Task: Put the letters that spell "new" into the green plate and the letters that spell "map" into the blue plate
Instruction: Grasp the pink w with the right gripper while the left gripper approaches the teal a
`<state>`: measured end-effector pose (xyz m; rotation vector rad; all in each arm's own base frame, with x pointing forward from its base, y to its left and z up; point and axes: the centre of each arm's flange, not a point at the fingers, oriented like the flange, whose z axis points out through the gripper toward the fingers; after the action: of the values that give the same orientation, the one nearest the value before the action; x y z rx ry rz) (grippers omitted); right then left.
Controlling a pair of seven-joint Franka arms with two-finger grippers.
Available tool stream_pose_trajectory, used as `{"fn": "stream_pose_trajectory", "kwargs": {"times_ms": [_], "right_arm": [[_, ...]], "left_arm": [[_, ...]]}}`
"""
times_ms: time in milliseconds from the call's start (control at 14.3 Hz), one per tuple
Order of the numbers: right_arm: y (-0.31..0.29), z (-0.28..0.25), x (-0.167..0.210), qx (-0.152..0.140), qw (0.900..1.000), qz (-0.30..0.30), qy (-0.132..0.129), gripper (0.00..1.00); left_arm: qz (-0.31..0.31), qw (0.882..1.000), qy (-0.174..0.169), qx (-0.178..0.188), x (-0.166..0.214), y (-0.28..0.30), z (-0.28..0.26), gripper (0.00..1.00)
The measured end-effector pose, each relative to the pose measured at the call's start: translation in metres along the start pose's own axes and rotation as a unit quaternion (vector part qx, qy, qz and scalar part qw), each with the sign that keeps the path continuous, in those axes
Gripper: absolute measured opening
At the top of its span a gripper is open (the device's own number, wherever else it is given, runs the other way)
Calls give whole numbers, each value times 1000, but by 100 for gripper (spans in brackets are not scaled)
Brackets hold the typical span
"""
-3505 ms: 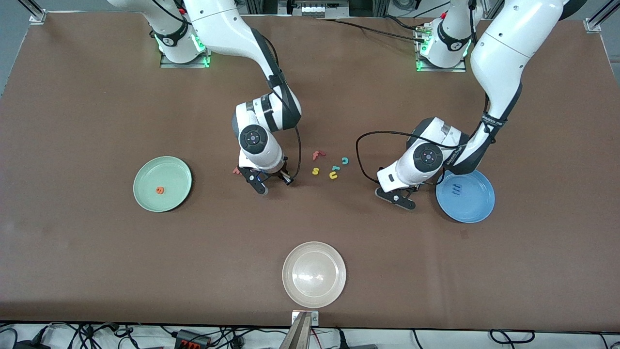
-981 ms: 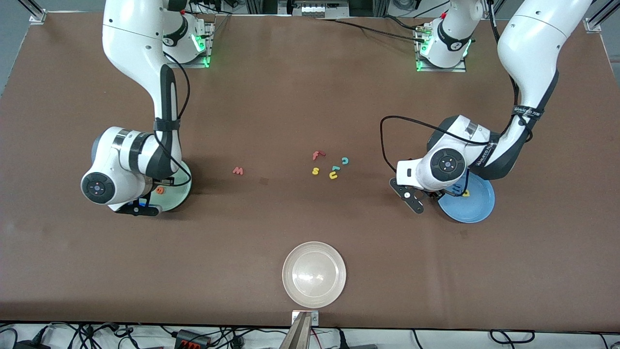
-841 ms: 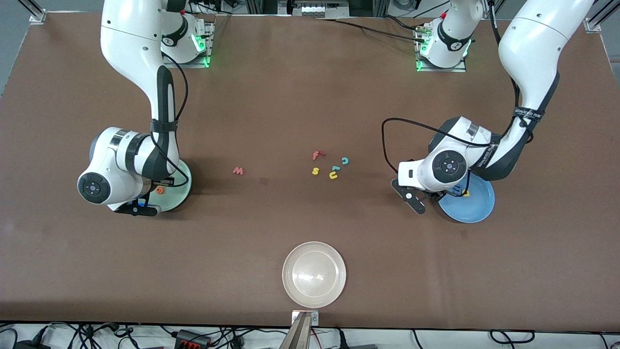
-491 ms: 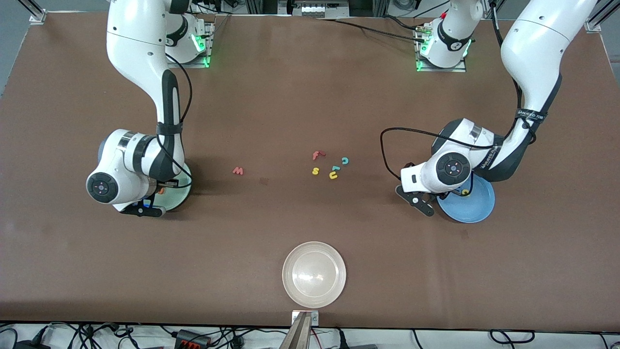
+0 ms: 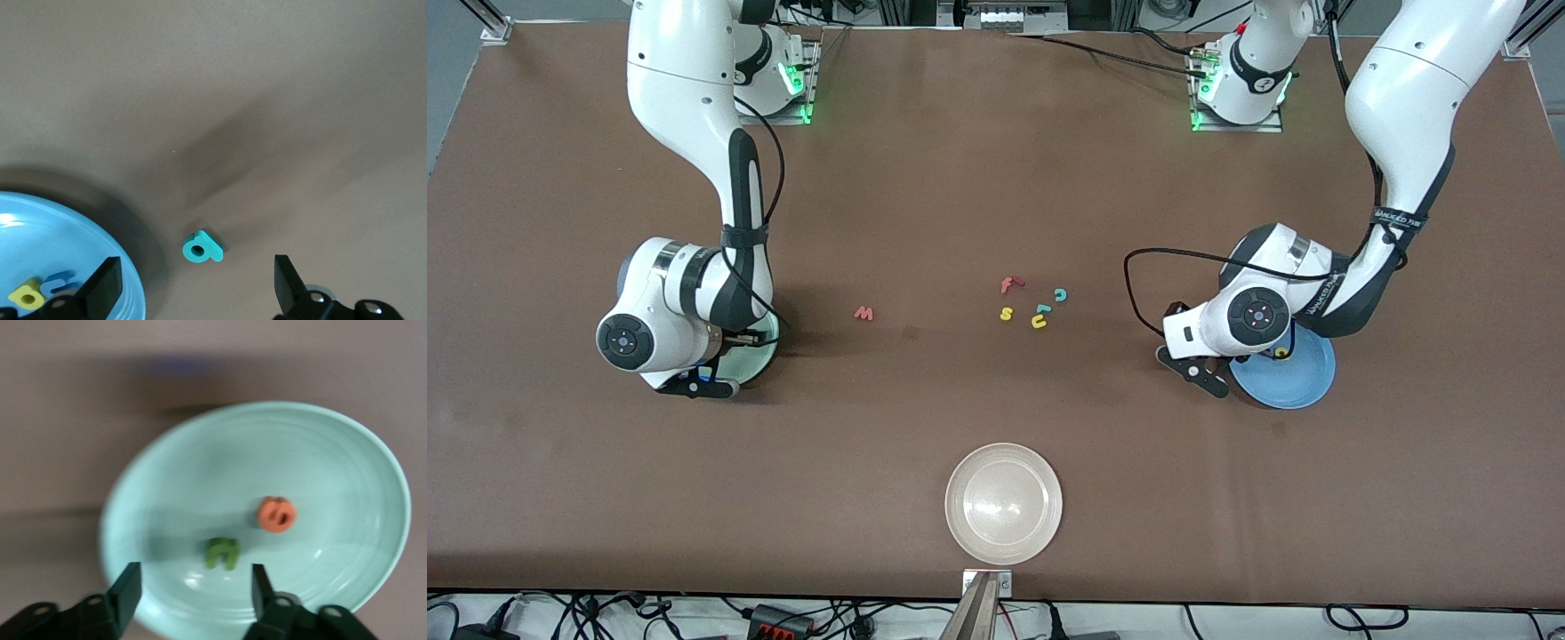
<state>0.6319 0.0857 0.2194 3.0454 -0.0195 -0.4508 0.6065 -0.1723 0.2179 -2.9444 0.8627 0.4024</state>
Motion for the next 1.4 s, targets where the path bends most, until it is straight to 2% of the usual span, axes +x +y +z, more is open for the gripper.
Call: {"fn": "stream_pose_trajectory", "kwargs": {"times_ms": [140, 210, 421, 561, 841, 1052, 1402], "right_arm": [[-29, -26, -7, 13, 996, -84, 4, 99], [-44, -35, -12, 16, 990, -141, 7, 100], [-85, -38, -23, 9, 955, -295, 11, 100], [-101, -41, -27, -4, 927, -374, 35, 100], [-114, -32, -60, -18, 879, -470, 82, 100], [-146, -10, -92, -47, 839, -532, 104, 100], [-173, 8, -104, -91, 799, -582, 124, 100]], "left_arm": [[-2, 1000, -2, -1, -1, -2, 2, 100], [-2, 1000, -2, -2, -1, -3, 3, 100], [-2, 1000, -3, -3, -1, -3, 4, 100], [-2, 1000, -4, -3, -1, -2, 5, 100], [-1, 1000, 2, -5, 1, -2, 7, 100], [-1, 1000, 3, -5, 0, -6, 7, 100], [-11, 1000, 4, -8, -6, -23, 8, 100]]}}
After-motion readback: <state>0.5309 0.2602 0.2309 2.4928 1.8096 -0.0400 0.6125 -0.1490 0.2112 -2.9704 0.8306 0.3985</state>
